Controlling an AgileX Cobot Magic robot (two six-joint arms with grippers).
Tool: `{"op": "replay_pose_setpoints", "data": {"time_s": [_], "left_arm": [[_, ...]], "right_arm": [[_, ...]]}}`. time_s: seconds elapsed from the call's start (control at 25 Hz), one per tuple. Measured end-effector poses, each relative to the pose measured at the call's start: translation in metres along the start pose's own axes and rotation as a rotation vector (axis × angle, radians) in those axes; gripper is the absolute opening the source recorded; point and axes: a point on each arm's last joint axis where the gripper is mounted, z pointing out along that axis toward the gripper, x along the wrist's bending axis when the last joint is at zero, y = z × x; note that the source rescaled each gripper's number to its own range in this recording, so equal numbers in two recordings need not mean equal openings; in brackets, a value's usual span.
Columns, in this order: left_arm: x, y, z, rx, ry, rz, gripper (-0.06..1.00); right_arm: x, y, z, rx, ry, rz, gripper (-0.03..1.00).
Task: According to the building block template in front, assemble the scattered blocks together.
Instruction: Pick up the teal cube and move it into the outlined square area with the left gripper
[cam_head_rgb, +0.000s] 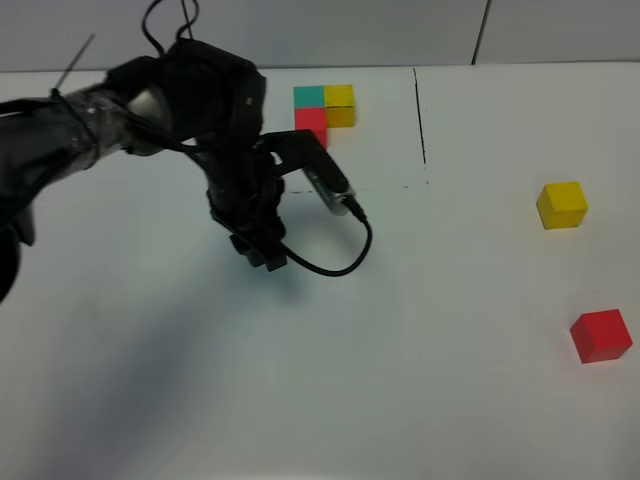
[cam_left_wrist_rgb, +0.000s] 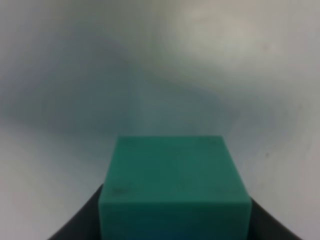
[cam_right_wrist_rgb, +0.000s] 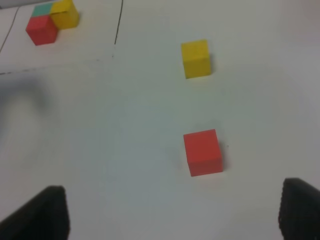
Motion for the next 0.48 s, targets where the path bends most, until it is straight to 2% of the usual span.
{"op": "replay_pose_setpoints", "data": {"time_s": [0.12, 0.24, 0.48], "left_arm": [[-0.002, 0.03, 0.001, 0.024, 0.042, 0.088, 0.0], [-0.005, 0.051, 0.012, 0.056, 0.055, 0.161, 0.0], [-0.01, 0.066, 0.03, 0.077, 0.037, 0.265, 0.0]], "right_arm": [[0.0, 0.0, 0.0, 0.0, 0.0, 0.0, 0.72], [0.0, 0.0, 0.0, 0.0, 0.0, 0.0, 0.72], [0.0, 0.0, 0.0, 0.0, 0.0, 0.0, 0.72]]}}
